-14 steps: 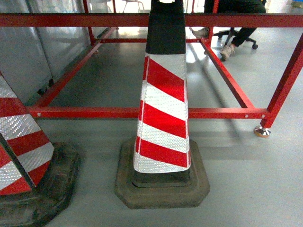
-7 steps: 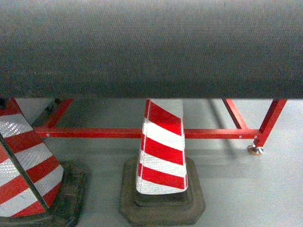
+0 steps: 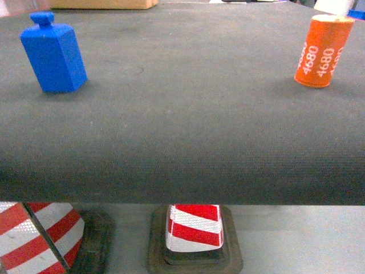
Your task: Sort blue parts and orange caps into right shelf containers
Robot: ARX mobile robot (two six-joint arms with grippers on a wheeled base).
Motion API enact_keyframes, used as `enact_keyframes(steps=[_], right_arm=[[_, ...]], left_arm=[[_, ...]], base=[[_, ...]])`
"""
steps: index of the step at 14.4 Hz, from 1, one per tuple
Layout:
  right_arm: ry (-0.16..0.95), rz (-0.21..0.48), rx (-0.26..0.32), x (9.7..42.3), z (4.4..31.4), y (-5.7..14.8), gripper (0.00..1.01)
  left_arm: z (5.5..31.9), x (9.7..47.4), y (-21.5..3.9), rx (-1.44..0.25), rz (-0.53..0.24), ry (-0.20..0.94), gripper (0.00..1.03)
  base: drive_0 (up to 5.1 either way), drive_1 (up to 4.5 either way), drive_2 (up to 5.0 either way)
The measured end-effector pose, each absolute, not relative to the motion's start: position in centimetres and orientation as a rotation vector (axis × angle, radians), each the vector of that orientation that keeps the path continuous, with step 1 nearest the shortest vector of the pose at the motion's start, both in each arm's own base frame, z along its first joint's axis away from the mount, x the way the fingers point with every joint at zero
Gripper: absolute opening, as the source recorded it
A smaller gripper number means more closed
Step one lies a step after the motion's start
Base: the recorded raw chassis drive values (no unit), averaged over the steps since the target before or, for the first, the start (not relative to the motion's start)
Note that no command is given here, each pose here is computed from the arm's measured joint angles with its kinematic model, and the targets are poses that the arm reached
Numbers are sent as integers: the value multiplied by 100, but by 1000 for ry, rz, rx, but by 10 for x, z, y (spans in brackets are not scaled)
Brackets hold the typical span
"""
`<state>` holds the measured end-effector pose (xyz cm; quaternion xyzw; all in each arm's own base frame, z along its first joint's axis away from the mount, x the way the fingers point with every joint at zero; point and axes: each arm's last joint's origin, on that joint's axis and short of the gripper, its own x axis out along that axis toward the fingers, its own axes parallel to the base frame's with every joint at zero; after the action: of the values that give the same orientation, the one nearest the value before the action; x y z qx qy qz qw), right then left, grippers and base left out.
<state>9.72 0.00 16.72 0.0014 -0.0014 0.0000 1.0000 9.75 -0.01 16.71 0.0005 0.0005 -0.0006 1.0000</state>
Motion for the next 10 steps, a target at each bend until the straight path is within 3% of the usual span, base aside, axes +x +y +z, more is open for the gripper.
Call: enact_keyframes(steps=[10], right_arm=[[-3, 0, 2, 97, 167, 0, 98]], left_arm=[[167, 97, 0, 1, -1, 0, 98]], base=[[0, 0, 0]])
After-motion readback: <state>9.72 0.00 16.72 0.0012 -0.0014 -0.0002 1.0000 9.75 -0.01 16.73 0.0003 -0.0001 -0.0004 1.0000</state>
